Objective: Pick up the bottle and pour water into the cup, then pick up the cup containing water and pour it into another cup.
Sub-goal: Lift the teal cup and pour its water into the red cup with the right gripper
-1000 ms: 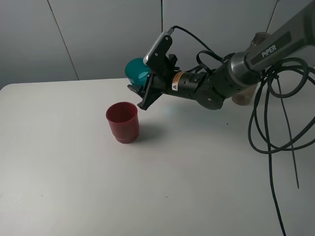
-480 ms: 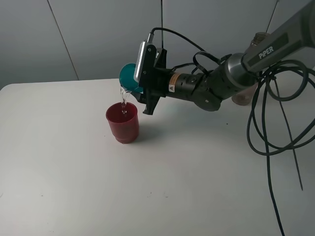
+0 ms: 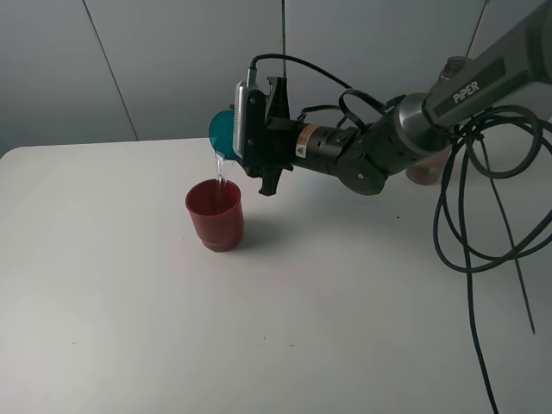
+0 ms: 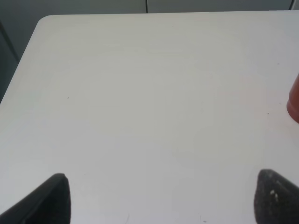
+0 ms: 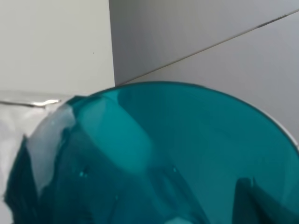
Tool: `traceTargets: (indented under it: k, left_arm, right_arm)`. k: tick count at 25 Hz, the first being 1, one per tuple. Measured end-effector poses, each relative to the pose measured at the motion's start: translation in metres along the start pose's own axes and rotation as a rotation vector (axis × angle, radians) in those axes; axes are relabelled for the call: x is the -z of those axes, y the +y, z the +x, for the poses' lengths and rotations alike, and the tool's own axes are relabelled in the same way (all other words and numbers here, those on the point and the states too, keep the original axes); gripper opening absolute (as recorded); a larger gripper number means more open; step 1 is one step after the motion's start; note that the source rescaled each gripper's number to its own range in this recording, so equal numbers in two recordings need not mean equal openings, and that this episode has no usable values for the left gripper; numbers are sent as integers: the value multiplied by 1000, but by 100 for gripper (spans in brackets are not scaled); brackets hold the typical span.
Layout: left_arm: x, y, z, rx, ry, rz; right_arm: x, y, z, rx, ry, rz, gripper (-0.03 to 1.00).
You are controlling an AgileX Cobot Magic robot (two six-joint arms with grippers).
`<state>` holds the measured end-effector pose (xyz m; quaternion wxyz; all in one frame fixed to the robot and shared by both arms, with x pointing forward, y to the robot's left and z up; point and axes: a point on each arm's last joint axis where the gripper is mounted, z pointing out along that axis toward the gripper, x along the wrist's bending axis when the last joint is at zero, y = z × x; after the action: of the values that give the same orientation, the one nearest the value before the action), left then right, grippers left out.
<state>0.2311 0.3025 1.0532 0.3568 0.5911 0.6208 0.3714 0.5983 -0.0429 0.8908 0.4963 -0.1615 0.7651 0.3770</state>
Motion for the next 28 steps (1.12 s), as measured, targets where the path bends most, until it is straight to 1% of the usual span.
traceTargets:
  k: [13,28]
  left_arm:
    - [0,0,0,0,0,0]
    - [0,0,0,0,0,0]
  right_arm:
    - [0,6,-7,146,-81,-53,7]
    - [2,13,-17,325,-198,-100,7]
